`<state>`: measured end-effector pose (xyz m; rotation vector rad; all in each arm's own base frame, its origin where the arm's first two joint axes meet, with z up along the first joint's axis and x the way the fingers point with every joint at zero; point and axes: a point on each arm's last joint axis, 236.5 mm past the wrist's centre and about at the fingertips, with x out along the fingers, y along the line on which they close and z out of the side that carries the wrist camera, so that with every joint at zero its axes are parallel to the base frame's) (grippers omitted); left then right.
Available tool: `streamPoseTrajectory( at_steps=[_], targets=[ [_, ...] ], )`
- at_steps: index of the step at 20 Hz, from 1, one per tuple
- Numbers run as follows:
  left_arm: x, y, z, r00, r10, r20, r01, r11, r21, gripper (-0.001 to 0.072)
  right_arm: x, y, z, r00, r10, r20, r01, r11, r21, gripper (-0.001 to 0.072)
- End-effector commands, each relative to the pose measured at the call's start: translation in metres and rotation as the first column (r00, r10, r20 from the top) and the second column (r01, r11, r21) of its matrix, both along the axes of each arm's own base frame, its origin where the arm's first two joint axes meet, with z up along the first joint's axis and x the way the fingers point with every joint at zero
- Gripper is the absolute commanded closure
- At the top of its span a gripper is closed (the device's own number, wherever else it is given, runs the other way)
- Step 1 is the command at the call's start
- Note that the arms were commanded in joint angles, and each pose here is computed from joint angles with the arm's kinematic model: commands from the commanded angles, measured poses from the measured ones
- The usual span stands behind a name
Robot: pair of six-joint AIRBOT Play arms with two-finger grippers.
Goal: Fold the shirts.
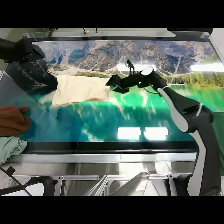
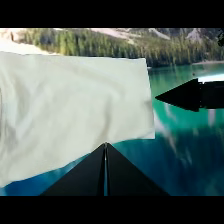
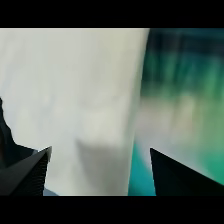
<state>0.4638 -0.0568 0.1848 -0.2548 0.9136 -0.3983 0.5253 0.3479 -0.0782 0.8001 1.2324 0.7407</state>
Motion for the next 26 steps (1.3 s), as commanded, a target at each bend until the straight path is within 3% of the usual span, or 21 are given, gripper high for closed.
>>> streamPoseTrajectory(
  at_steps=[1,6,7,8,11,13,15,18,20,22,26],
  targets=[
    [-0.001,-0.001,0.000,1.000,-0.019,0.006,0.019,1.000,0.013,0.0689,-0.001,0.043,0.002,0.999,-0.043,-0.031,0.047,0.983,0.176,0.0010],
    [-0.002,-0.001,-0.001,1.000,-0.024,0.002,0.024,1.000,0.014,0.0689,-0.001,0.091,0.020,0.994,-0.107,0.013,0.099,0.953,0.285,0.0014],
    [-0.003,-0.001,-0.002,1.000,-0.027,-0.003,0.027,1.000,0.014,0.0689,0.001,0.096,0.028,0.992,-0.124,0.028,0.109,0.942,0.318,0.0202],
    [-0.005,-0.002,-0.003,0.999,-0.031,-0.010,0.031,0.999,0.015,0.0689,0.004,0.099,0.042,0.990,-0.137,0.038,0.114,0.923,0.369,0.0674],
    [-0.012,-0.003,-0.006,0.998,-0.048,-0.040,0.048,0.999,0.015,0.0689,0.018,0.095,0.094,0.980,-0.166,0.109,0.098,0.880,0.465,0.0692],
    [-0.017,-0.005,-0.009,0.996,-0.062,-0.062,0.063,0.998,0.017,0.0689,0.029,0.071,0.139,0.959,-0.173,0.223,0.057,0.892,0.448,0.0694],
    [-0.019,-0.005,-0.010,0.995,-0.067,-0.068,0.068,0.998,0.017,0.0689,0.045,0.014,0.185,0.926,-0.178,0.333,0.063,0.942,0.329,0.0694],
    [-0.019,-0.005,-0.010,0.995,-0.081,-0.061,0.083,0.996,0.026,0.0689,0.047,-0.129,0.238,0.901,-0.224,0.372,0.241,0.971,0.002,0.0694],
    [-0.020,-0.006,-0.011,0.994,-0.088,-0.063,0.090,0.996,0.028,0.0689,0.028,-0.246,0.279,0.853,-0.359,0.379,0.444,0.881,-0.163,0.0694],
    [-0.021,-0.006,-0.011,0.994,-0.096,-0.061,0.098,0.995,0.032,0.0689,-0.011,-0.353,0.307,0.772,-0.514,0.373,0.622,0.731,-0.280,0.0693],
    [-0.020,-0.006,-0.011,0.994,-0.096,-0.061,0.098,0.995,0.033,0.0689,-0.119,-0.485,0.306,0.657,-0.714,0.241,0.717,0.494,-0.491,0.0692]
  ],
)
